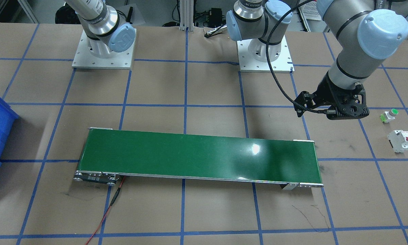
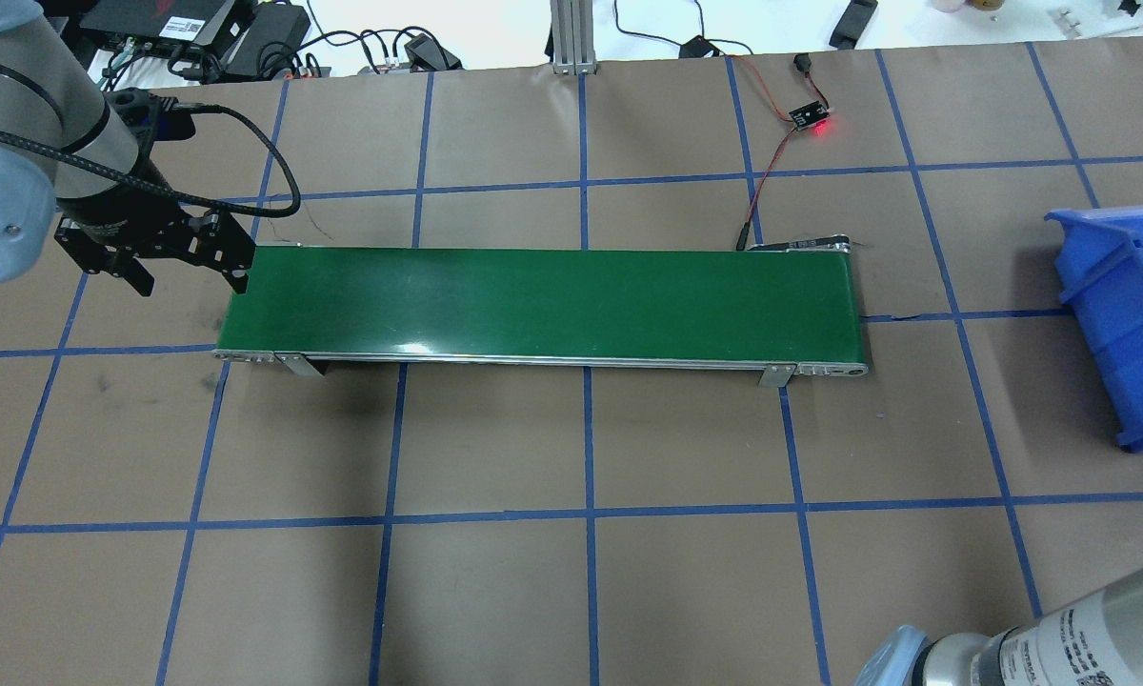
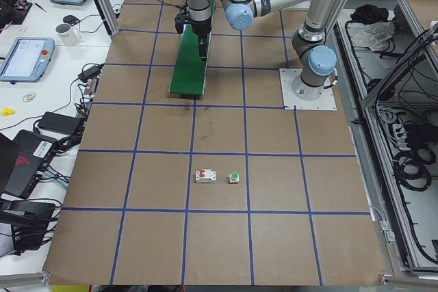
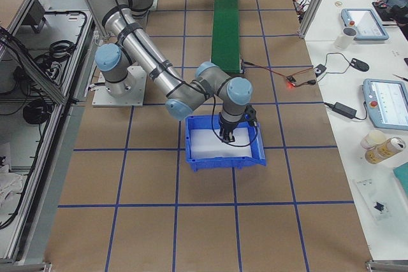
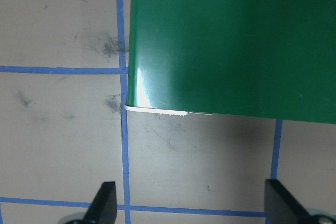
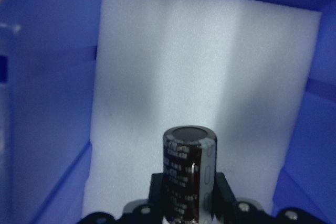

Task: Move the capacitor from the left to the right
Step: 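Carry the capacitor with the right gripper into the blue bin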

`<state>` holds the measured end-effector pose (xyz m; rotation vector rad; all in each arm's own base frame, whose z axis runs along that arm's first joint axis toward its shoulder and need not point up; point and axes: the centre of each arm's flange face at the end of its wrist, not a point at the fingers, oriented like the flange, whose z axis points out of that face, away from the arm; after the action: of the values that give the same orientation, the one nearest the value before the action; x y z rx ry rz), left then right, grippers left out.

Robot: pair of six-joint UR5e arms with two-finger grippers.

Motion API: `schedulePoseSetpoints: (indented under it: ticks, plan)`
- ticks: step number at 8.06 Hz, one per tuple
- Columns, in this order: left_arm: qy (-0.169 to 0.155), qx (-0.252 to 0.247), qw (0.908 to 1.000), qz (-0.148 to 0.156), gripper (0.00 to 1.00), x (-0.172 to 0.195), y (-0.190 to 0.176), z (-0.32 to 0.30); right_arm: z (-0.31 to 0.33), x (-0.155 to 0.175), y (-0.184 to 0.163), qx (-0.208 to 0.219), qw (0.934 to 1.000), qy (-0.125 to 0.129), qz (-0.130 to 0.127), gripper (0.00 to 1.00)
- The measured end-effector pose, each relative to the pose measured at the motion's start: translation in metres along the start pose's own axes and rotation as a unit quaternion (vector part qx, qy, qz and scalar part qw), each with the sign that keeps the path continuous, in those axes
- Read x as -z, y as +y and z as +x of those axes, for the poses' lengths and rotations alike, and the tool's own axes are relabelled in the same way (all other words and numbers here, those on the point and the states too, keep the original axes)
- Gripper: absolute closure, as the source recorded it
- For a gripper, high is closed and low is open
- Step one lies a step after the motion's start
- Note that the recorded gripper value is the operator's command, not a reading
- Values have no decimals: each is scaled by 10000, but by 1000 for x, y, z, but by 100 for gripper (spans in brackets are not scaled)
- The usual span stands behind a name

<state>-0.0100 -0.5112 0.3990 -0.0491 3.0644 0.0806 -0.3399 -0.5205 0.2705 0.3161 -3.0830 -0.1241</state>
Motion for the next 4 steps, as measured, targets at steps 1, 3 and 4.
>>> schedulePoseSetpoints:
  ticks: [1, 3, 4]
  plan:
    - [5, 5, 10000, -4, 0, 0, 0, 0, 3, -21, -2, 2, 10000, -4, 22, 1]
    - [4, -16, 10000, -1, 0, -1, 0, 0, 4, -33, -3, 53, 9999, 54, 78, 0]
    - [1, -30, 10000, 2, 0, 0, 0, 0, 5, -27, -2, 67, 9999, 119, 104, 0]
